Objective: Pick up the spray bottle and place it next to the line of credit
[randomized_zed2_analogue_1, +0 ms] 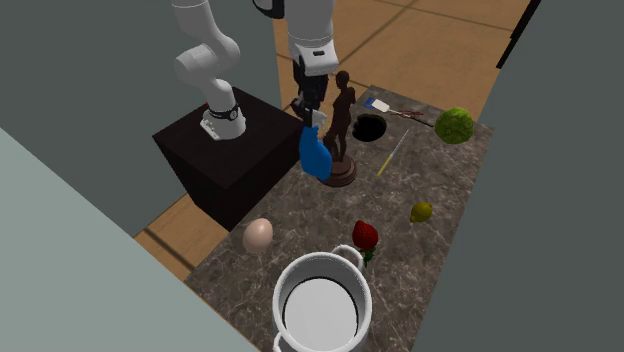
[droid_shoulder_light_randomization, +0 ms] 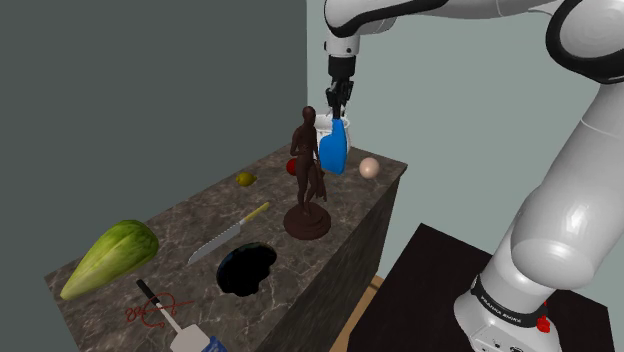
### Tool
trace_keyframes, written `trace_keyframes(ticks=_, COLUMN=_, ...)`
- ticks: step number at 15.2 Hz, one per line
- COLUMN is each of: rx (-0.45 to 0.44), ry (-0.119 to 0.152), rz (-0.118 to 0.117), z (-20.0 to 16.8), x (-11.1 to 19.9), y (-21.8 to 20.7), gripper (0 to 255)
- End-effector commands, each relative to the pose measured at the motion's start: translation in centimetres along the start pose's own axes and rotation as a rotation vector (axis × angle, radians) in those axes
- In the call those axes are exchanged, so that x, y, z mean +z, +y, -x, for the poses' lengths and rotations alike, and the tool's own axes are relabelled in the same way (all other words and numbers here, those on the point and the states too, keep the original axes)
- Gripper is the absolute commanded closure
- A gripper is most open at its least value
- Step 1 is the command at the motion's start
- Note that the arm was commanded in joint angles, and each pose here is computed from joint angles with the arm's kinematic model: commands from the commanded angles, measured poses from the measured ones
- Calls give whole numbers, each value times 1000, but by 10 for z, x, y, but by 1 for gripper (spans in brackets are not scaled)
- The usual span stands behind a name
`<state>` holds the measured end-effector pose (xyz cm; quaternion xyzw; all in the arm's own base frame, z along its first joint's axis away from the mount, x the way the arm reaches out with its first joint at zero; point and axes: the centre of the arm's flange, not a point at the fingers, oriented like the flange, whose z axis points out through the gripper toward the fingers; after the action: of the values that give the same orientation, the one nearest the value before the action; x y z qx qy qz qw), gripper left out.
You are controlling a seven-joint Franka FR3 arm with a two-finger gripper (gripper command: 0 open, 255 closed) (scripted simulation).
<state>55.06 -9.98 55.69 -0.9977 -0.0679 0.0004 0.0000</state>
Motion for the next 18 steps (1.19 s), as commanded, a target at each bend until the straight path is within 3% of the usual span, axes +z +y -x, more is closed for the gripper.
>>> trace_keyframes(ticks=1, rx=0, ry=0, rz=0, z=0, x=-12, y=-1, gripper=255)
trace_keyframes(ticks=18, rx=0, ry=0, rz=0, z=0, x=-102, y=-1, gripper=255)
